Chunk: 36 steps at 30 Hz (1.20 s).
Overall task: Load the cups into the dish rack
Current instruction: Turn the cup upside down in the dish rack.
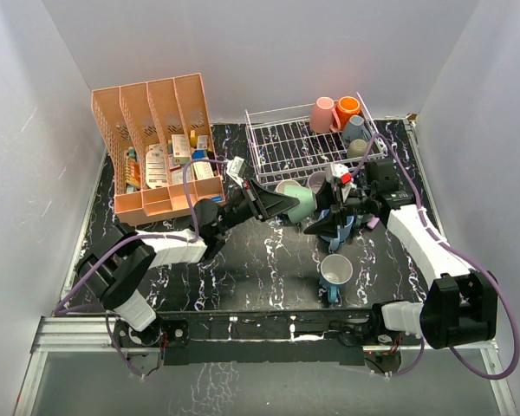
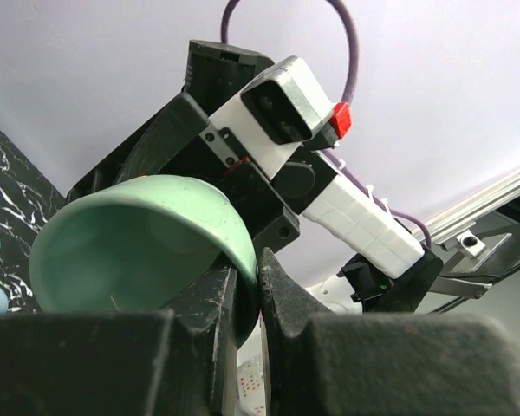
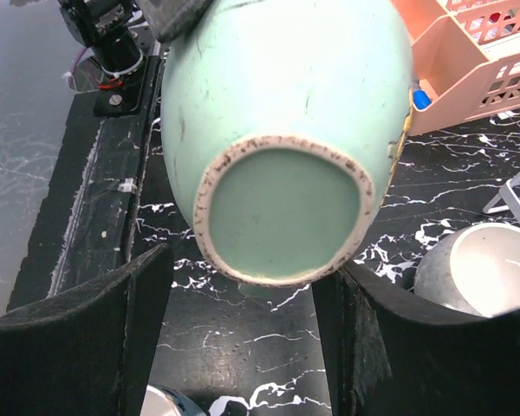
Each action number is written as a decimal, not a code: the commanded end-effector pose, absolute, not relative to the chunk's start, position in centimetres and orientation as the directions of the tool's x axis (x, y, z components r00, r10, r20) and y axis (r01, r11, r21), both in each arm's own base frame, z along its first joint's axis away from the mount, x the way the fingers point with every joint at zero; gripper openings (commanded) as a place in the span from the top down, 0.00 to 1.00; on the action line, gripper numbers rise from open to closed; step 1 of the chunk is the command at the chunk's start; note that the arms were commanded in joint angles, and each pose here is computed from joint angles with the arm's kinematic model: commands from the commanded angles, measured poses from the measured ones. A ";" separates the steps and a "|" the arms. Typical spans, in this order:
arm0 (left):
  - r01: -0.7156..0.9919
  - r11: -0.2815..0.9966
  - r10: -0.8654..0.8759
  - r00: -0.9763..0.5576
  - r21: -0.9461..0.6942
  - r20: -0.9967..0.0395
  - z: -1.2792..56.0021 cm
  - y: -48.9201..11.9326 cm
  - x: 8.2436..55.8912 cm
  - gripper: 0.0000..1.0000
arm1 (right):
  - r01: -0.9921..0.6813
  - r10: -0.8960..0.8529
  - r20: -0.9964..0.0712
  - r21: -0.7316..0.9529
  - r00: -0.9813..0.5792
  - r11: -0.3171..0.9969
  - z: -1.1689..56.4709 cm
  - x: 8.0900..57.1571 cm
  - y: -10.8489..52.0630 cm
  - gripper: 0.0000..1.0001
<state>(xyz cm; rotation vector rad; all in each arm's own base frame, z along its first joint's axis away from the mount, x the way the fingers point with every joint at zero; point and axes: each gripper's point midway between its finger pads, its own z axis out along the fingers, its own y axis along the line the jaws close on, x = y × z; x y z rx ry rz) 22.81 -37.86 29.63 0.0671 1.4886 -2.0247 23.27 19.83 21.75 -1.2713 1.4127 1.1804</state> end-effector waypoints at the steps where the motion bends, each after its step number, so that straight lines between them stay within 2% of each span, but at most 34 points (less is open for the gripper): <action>1: 0.719 -0.391 -0.580 -0.677 -0.575 -0.453 39.2 -35.0 19.9 1.00 | -0.999 -0.118 -0.992 0.050 -0.050 0.002 23.6 23.2 20.3 0.35; 3: 0.722 -0.395 -0.584 -0.675 -0.568 -0.452 39.6 -35.1 19.9 1.00 | -0.998 -0.113 -0.992 0.063 -0.062 0.003 23.6 23.2 20.3 0.35; 10: 0.722 -0.396 -0.590 -0.673 -0.567 -0.446 39.7 -35.1 20.1 1.00 | -0.993 -0.085 -0.990 0.115 -0.114 -0.006 24.7 23.3 20.5 0.49; 22: 0.720 -0.392 -0.596 -0.673 -0.573 -0.438 39.6 -34.9 20.1 1.00 | -0.992 -0.087 -0.988 0.125 -0.125 0.000 24.3 23.2 20.5 0.88; 26: 0.719 -0.389 -0.597 -0.673 -0.576 -0.437 39.5 -34.9 20.1 1.00 | -0.991 -0.091 -0.986 0.136 -0.137 0.012 24.2 23.3 20.5 0.92; 29: 0.718 -0.381 -0.602 -0.671 -0.582 -0.434 39.3 -34.7 20.1 0.90 | -0.988 -0.093 -0.984 0.151 -0.152 0.022 24.1 23.4 20.4 0.92; 36: 0.713 -0.358 -0.618 -0.665 -0.602 -0.420 38.5 -34.1 20.1 0.56 | -0.985 -0.087 -0.981 0.169 -0.172 0.042 24.4 23.8 20.1 0.92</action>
